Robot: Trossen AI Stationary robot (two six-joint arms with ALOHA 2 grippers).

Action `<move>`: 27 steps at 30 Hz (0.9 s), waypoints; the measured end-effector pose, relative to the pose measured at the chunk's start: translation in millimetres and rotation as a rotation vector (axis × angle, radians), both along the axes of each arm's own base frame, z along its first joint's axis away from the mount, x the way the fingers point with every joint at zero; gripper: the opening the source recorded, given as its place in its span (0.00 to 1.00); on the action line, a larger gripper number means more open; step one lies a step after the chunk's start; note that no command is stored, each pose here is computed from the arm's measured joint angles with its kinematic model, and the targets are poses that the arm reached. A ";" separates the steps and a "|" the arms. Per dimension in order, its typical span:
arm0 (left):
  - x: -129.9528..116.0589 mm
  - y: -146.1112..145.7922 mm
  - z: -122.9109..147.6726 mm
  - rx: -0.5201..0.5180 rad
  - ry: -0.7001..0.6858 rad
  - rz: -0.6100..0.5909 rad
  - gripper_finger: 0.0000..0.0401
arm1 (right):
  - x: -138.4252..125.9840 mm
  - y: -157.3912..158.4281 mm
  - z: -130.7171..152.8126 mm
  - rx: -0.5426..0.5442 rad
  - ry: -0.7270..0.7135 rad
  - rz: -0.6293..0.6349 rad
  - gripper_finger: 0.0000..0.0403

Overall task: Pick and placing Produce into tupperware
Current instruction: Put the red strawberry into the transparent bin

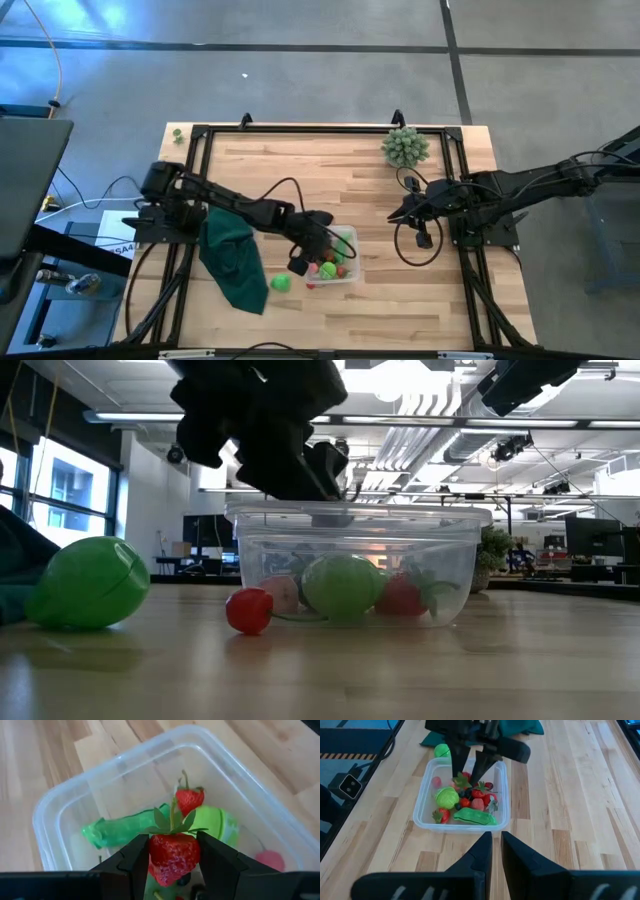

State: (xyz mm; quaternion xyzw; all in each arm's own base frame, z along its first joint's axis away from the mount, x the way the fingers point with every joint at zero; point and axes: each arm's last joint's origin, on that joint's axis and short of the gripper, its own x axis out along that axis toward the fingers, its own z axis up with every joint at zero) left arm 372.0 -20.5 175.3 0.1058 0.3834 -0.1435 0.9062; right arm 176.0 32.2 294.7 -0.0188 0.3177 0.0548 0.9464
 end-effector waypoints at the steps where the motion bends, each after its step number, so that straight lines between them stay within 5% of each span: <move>1: 0.7 -0.1 -1.6 -0.008 0.003 -0.003 0.36 | 0.0 -0.1 0.0 0.000 0.000 0.000 0.07; 27: 1.7 5.8 -21.6 -0.063 0.087 -0.001 0.36 | 0.0 0.0 -0.1 0.000 0.001 0.000 0.07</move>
